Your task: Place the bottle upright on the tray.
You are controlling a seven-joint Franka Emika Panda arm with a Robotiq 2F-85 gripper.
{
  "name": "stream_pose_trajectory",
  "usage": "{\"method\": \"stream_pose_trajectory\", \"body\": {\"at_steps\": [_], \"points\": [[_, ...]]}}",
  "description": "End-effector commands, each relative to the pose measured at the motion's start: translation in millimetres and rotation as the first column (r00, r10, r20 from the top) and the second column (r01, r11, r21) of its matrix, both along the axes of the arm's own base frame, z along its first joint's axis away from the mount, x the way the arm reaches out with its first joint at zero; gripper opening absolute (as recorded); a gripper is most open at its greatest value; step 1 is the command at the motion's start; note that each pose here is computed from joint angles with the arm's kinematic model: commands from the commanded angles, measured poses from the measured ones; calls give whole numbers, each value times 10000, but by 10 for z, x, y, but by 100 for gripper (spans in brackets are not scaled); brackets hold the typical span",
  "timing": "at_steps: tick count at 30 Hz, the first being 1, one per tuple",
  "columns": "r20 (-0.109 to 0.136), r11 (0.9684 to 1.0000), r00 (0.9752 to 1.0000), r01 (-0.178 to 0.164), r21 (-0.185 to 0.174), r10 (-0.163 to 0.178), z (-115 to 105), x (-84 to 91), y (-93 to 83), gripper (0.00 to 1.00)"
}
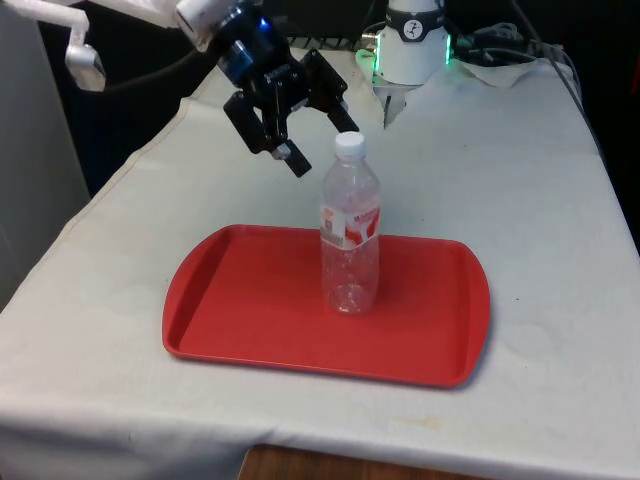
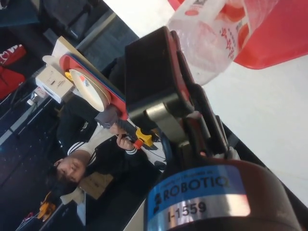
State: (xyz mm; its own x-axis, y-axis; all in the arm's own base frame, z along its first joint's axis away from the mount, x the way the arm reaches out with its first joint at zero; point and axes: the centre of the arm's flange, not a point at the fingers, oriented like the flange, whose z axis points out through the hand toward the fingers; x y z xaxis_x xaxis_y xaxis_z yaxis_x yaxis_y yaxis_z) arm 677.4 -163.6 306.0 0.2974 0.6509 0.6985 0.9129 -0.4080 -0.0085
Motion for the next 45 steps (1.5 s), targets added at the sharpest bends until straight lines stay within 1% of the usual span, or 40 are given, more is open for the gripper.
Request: {"method": "stream_pose_trajectory", "body": {"at_steps": [1,4,5,6,12,13,14,19,21,22,23,30,31,32,36,39,40,41,44,45], "points": [[-29,10000,10000,20,-70,-20,50,-15,-21,100],[-3,10000,10000,1,-72,-1,111,-27,-50,100],[35,10000,10000,-15,30,14,66,-17,-34,100],[-3,10000,10000,1,-72,-1,111,-27,-50,100],[55,9998,10000,-17,-177,18,240,-47,-89,100],[154,10000,9999,-23,-74,25,221,-35,-84,100],[77,9998,10000,-10,-202,11,261,-50,-100,100],[110,9996,9999,-45,-294,48,355,-63,-122,100],[117,9995,9999,-52,-308,55,368,-66,-127,100],[201,9997,9998,-80,-219,84,376,-65,-132,100],[137,9993,9999,-66,-358,71,410,-67,-128,100],[153,9982,9998,-137,-579,146,529,-79,-146,100],[227,9990,9996,-146,-434,156,498,-72,-144,100],[148,9981,9998,-134,-609,144,540,-81,-149,100],[154,9968,9996,-216,-770,228,611,-89,-150,100],[155,9959,9995,-270,-860,285,650,-98,-154,100],[234,9970,9993,-286,-723,303,626,-90,-152,100],[152,9955,9994,-292,-898,307,661,-101,-156,100],[160,9942,9992,-360,-1011,378,702,-113,-162,100],[153,9933,9989,-419,-1079,438,721,-125,-166,100]]}}
